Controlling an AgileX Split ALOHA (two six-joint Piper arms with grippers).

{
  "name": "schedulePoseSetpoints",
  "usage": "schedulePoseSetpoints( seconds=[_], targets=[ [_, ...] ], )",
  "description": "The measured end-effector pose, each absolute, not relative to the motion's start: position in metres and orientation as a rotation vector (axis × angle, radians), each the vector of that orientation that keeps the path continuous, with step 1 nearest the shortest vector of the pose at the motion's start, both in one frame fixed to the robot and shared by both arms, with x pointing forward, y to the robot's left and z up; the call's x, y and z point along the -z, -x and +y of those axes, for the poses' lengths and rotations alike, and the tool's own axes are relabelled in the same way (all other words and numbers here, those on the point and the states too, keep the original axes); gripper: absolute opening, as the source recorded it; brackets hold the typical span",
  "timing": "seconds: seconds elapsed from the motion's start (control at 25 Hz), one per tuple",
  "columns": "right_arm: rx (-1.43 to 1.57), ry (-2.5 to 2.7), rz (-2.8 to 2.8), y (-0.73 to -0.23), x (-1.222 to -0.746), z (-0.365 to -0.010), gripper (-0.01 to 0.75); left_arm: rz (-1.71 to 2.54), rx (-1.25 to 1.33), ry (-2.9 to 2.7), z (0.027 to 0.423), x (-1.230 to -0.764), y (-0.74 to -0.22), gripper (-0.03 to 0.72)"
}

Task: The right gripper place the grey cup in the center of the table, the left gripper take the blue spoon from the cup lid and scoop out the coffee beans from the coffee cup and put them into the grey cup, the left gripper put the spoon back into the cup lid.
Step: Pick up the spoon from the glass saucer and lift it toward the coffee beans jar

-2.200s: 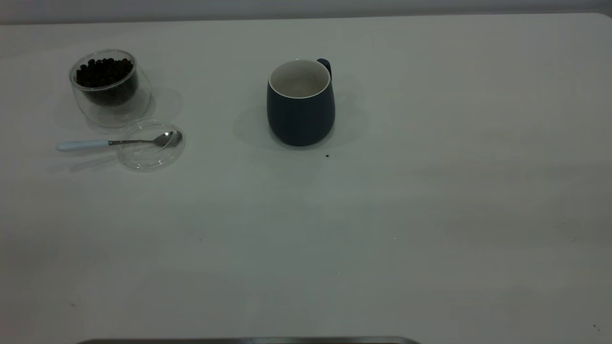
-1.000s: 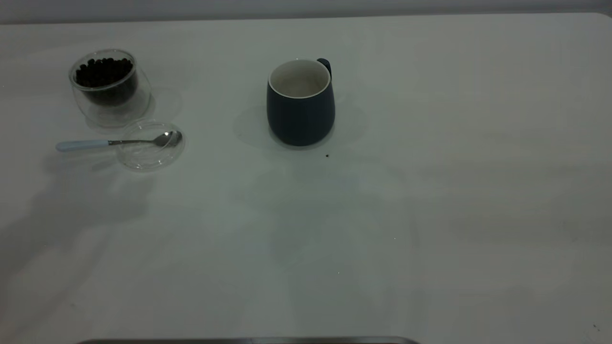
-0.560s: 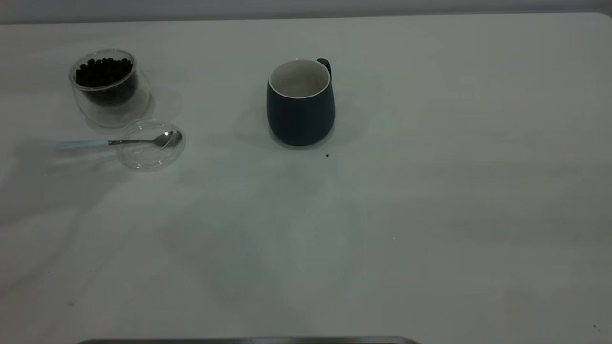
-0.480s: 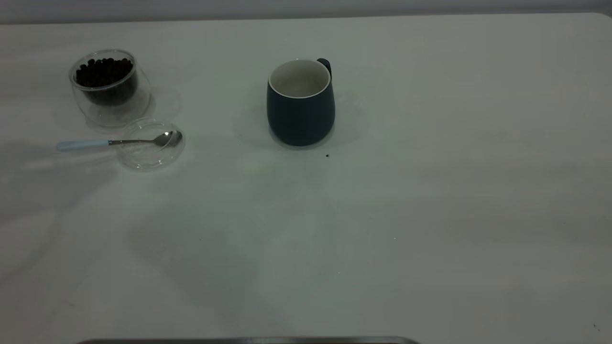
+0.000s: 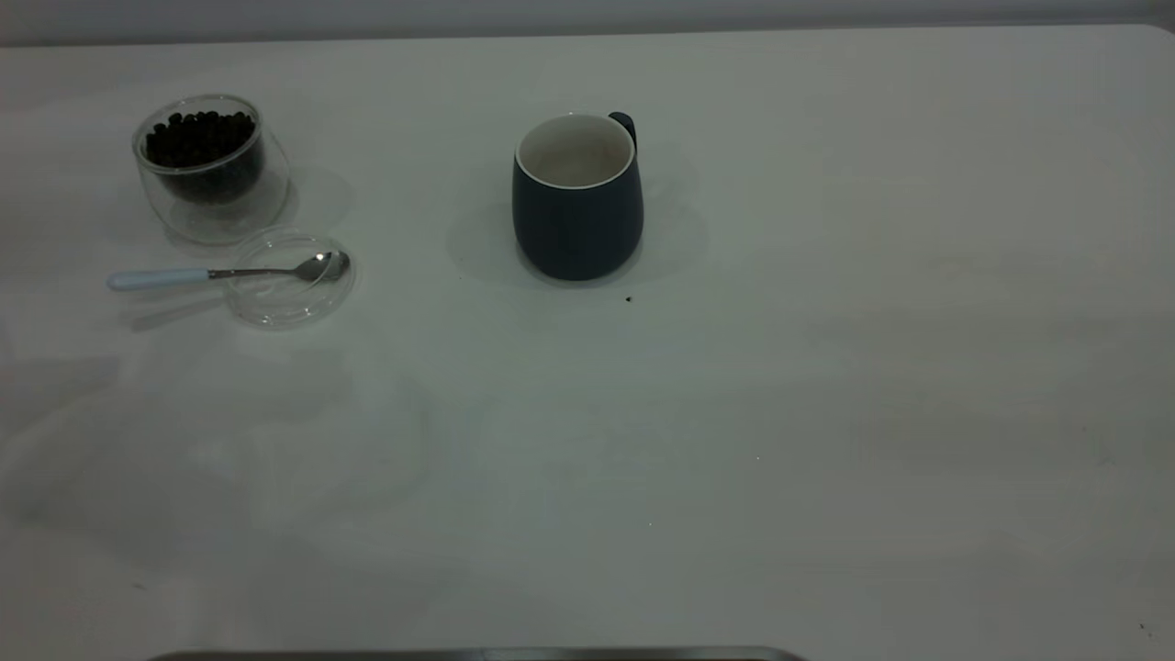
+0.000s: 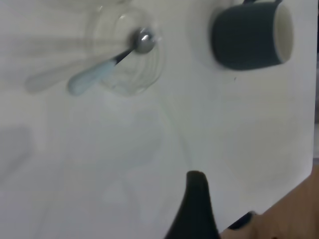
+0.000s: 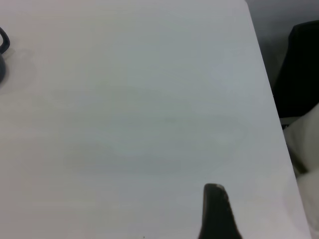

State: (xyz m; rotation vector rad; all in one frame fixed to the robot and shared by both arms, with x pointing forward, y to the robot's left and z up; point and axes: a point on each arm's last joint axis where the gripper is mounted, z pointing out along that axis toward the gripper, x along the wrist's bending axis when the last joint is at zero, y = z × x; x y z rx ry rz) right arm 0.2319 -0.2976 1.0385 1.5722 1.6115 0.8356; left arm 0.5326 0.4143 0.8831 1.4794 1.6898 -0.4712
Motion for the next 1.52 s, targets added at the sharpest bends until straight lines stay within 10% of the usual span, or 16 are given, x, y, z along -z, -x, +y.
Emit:
schedulePoseSetpoints(
  seconds=[1.52],
  targets=[
    [-0.835,-1.573,1.612,-0.232,-1.038,-0.298,0.459,1.634,0.527,-1.326,0.398,-0.733,-0.592,0.716]
  ],
)
